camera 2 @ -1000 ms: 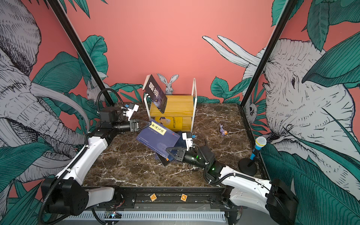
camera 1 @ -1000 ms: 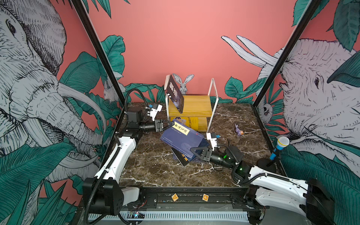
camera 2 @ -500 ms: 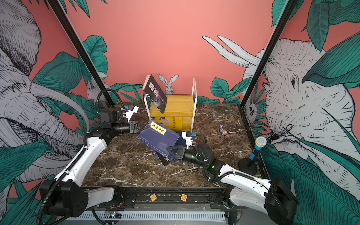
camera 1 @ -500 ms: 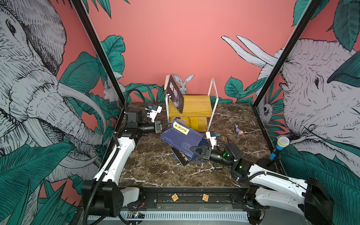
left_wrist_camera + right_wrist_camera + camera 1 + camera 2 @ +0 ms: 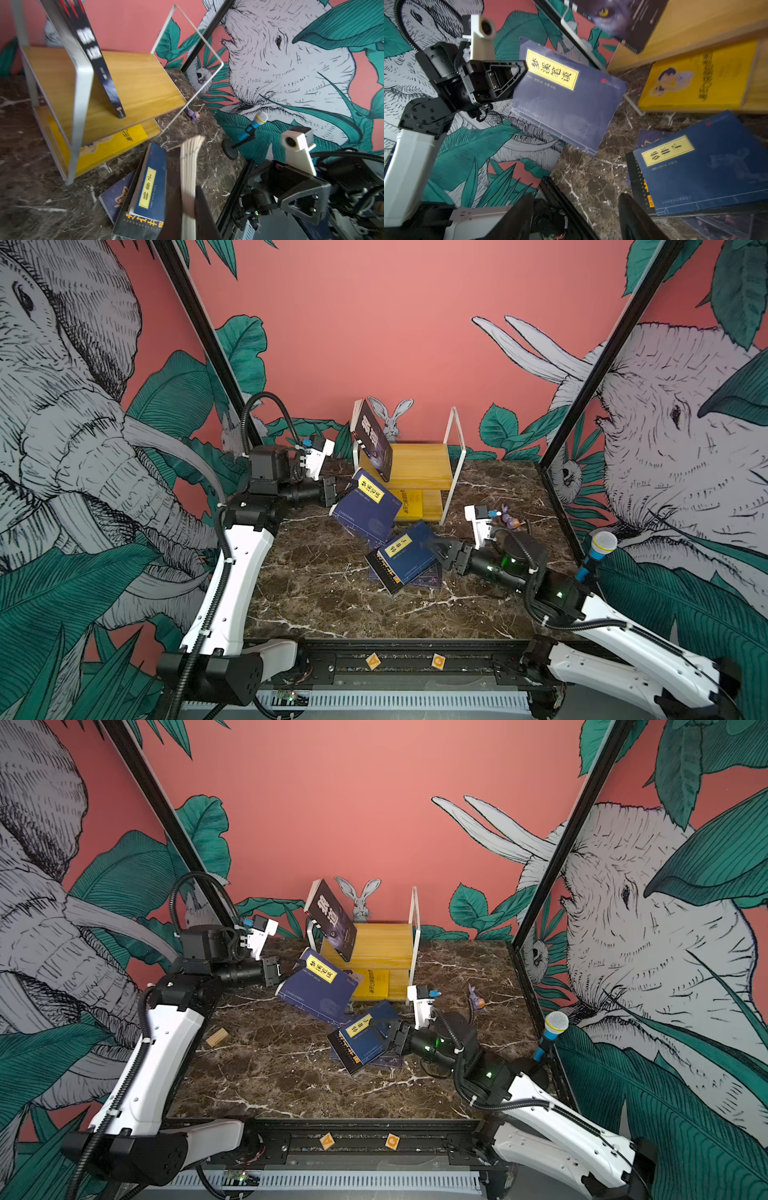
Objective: Stacking books/files
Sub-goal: Pick up the book from the books.
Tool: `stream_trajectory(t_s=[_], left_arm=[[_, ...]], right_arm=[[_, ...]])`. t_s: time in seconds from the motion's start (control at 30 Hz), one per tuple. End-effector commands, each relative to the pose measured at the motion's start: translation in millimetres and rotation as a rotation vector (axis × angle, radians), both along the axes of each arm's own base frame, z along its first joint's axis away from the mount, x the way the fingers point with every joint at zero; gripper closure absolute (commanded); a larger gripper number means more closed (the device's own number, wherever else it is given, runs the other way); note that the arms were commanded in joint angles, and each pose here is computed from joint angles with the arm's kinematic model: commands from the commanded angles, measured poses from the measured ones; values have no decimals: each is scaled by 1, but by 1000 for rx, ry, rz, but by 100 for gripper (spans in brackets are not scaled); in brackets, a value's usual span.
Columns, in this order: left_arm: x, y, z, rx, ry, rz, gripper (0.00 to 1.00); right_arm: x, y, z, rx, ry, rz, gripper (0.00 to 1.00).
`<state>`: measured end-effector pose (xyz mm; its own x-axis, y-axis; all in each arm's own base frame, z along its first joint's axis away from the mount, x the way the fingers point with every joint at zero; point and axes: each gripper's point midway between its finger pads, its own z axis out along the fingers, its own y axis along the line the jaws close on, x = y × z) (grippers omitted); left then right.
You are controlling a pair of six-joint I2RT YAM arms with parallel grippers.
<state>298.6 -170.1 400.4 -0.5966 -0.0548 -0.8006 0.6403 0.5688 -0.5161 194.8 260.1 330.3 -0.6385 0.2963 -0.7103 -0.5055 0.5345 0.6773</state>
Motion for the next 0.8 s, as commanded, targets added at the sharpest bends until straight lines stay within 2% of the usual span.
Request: stream_trajectory(t_s=[0.0, 0.07, 0.13, 0.3, 0.37, 0.43, 0.53, 0.7, 0.77], left_arm=[[2, 6, 20, 10, -3, 73, 100], [5, 4, 33, -12, -12, 87, 100], [6, 0, 46, -29, -29, 85, 100], [16, -4, 74, -5, -105, 114, 100], [22, -4, 81, -7, -114, 134, 100], [26, -5, 86, -21, -120, 145, 100], [31, -8, 87, -44, -106, 155, 100], [36, -10, 91, -84, -89, 160, 100], [37, -11, 92, -92, -90, 161, 100]], right_arm=[[10, -31, -8, -226, -97, -162, 34], [10, -34, 7, -279, -189, -207, 35], [8, -29, 20, -384, -293, -240, 36], [-12, 21, 68, -836, -738, -304, 32], [-21, 42, 82, -949, -893, -353, 28], [-31, 61, 97, -936, -1010, -404, 23], [-39, 83, 111, -1015, -1163, -465, 22], [-59, 149, 117, -1192, -1481, -558, 22], [-62, 177, 105, -1291, -1587, -536, 24]])
